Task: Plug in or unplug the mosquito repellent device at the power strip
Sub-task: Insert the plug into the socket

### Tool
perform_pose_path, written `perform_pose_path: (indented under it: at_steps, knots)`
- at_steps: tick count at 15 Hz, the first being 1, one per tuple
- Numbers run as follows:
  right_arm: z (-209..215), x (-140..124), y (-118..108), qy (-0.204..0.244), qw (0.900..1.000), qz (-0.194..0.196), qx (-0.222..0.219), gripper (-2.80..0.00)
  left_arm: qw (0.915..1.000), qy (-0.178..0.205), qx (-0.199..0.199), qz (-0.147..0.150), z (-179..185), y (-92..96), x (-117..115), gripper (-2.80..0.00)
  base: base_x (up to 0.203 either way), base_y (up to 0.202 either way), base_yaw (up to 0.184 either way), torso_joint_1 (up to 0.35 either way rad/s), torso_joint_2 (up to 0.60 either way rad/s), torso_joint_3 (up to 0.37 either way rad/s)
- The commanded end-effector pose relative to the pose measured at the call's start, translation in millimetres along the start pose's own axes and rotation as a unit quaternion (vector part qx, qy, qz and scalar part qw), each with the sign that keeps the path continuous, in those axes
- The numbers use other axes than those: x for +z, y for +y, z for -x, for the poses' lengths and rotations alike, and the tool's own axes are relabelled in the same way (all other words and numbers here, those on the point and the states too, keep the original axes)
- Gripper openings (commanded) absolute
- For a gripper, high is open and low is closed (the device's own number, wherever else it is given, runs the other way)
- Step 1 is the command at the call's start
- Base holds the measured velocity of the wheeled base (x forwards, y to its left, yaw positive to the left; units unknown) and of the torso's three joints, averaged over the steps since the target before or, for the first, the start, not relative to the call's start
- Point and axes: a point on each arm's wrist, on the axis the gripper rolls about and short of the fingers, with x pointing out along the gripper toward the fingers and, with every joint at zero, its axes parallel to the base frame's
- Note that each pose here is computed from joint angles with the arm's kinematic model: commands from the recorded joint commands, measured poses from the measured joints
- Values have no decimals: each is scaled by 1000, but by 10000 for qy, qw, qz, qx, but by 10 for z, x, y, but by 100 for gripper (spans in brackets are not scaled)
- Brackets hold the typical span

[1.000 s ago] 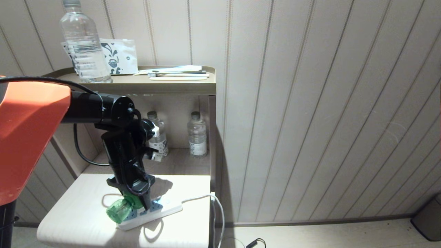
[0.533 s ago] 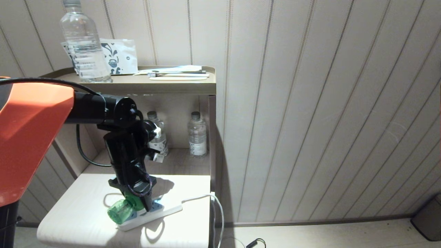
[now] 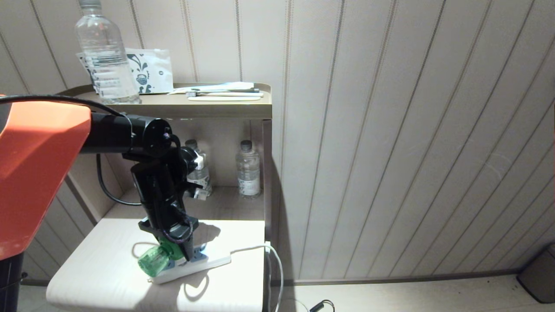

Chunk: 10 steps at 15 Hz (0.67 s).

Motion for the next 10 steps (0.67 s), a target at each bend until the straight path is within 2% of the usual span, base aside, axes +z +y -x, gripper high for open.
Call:
perform_pose_path:
  at_steps: [1,5,7,10]
  knots:
    - [0,0,0,-1,10000,0,1,-280,10000,-92,5,-17,76,-12,-22,-280,0,0,0,0,0,0]
    - [0,0,0,-1,10000,0,-4,-280,10000,-53,-16,-18,99,-18,-58,-280,0,0,0,0,0,0]
    - [0,0,0,-1,10000,0,2,-280,9999,-59,-158,-26,111,-28,-78,-280,0,0,0,0,0,0]
    - [0,0,0,-1,10000,0,-5,-280,9999,4,-148,-16,51,-11,-30,-280,0,0,0,0,0,0]
